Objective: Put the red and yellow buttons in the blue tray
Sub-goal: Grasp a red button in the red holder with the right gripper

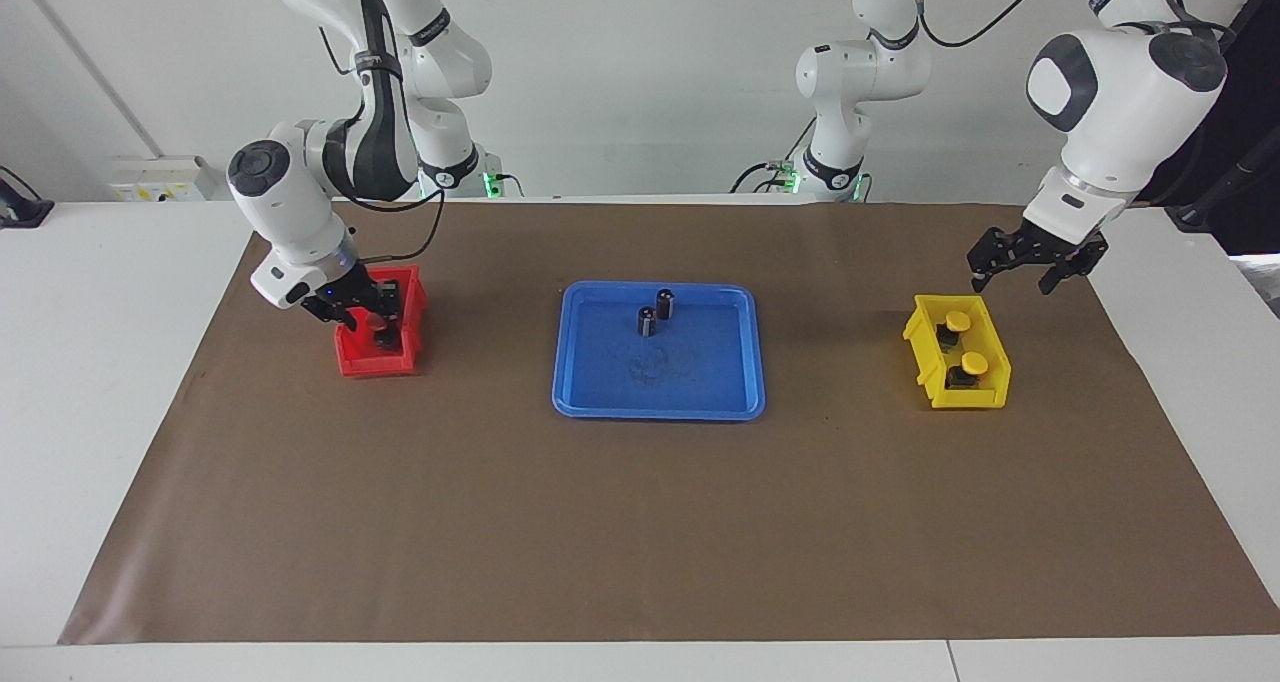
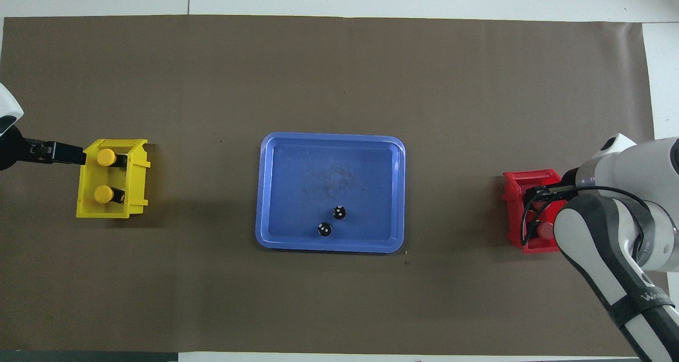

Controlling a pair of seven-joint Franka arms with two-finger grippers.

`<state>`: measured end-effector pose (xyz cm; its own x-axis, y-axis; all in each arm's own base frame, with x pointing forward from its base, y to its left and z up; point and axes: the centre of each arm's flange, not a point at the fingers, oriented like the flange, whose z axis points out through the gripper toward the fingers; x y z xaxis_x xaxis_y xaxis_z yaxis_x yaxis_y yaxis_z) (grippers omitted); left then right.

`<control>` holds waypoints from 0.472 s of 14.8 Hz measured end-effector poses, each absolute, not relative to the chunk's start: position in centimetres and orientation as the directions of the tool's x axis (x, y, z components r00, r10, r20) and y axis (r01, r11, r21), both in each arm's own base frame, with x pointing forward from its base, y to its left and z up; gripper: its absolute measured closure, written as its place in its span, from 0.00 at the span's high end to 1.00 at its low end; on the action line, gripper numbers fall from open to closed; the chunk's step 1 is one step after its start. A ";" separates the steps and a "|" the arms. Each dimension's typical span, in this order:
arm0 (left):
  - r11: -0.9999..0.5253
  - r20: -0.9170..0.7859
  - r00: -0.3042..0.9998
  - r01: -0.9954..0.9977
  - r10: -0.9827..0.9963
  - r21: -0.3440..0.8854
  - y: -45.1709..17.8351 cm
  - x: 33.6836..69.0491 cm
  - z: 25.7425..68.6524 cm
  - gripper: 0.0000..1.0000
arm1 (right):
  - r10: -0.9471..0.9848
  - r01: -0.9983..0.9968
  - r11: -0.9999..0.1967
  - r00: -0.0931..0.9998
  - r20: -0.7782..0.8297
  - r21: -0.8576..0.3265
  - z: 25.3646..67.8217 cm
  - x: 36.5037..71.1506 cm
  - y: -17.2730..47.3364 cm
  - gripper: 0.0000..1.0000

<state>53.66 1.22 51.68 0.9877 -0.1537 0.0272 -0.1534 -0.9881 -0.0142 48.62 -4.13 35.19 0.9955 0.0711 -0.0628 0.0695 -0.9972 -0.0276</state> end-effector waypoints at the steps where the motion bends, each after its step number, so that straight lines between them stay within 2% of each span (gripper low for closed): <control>1: -0.988 0.027 0.988 -0.153 -0.154 -0.014 1.2 53.7 51.7 1.00 | 0.071 0.069 -0.997 0.995 -0.063 -0.028 35.2 48.6 -4.1 0.62; 5: -0.988 0.028 0.988 -0.153 -0.154 -0.014 1.2 53.7 51.7 1.00 | 0.073 0.071 -0.997 0.996 -0.052 -0.026 35.0 48.2 -4.0 0.59; 7: -0.988 0.028 0.988 -0.153 -0.154 -0.014 1.2 53.7 51.7 1.00 | 0.075 0.074 -0.997 0.996 -0.051 -0.026 34.9 48.1 -3.9 0.42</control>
<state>53.66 1.22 51.69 0.9877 -0.1536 0.0279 -0.1532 -0.9881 -0.0143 48.14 -3.90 34.88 0.9959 0.0747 -0.0511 0.0735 -0.9970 -0.0255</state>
